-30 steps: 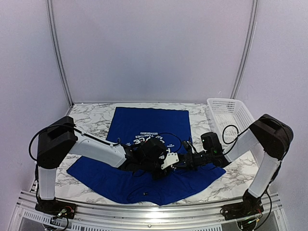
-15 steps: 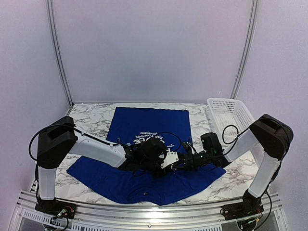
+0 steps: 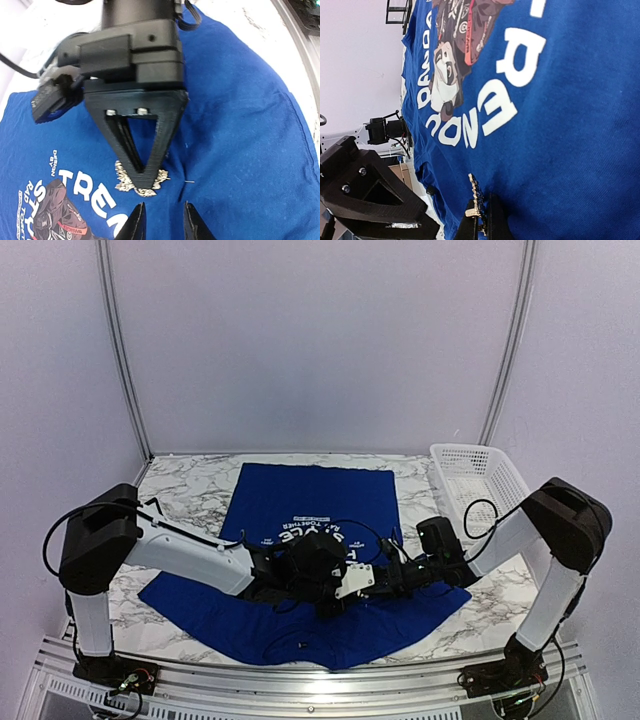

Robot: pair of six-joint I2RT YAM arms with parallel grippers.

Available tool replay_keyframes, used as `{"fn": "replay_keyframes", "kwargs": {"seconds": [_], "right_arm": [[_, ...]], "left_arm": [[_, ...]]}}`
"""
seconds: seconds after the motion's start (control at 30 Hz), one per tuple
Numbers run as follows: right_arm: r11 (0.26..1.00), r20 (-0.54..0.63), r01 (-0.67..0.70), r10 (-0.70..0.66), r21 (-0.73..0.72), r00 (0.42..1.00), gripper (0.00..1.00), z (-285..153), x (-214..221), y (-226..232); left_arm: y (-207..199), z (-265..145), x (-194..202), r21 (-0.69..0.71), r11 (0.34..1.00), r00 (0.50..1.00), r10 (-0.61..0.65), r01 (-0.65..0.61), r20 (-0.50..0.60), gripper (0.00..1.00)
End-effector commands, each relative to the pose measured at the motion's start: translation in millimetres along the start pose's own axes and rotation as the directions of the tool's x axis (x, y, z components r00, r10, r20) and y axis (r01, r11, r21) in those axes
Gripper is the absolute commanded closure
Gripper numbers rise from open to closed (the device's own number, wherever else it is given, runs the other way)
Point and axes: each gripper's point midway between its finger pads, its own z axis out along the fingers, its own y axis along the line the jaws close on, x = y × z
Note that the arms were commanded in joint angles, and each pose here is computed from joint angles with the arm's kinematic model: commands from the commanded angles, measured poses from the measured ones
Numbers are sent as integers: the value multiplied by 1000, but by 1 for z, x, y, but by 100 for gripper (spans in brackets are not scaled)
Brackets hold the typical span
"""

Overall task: Pin the brooch onto the clothing
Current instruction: Position the brooch on the flattened clothing.

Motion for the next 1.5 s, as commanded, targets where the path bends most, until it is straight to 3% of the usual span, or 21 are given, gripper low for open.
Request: {"fn": "replay_keyframes", "kwargs": {"seconds": [0.0,0.27,0.53,0.9,1.13,1.3,1.47], "right_arm": [[1000,-6,18,-18,-13,1000,100,-5,4,8],[1000,-4,-11,11,-21,1000,100,-3,14,4],[999,-2,-24,24,-28,1000,100,-4,20,5],[999,-11,-32,32,-41,999,100,-5,29,10],[998,-22,-40,39,-47,999,100,-4,34,12],[998,-29,-51,50,-40,998,100,-5,42,9],[998,-29,-59,58,-28,998,100,-7,46,5]], "left_arm": [[-8,1,2,26,999,999,42,-42,9,73],[-31,7,-3,70,982,982,169,-174,81,72],[-47,22,6,121,970,975,198,-209,100,64],[-31,35,23,10,979,978,205,-205,34,67],[-21,36,15,-47,987,987,156,-154,47,68],[-1,30,10,-149,988,997,60,-52,55,74],[3,25,4,-166,986,996,-6,21,89,75]]}}
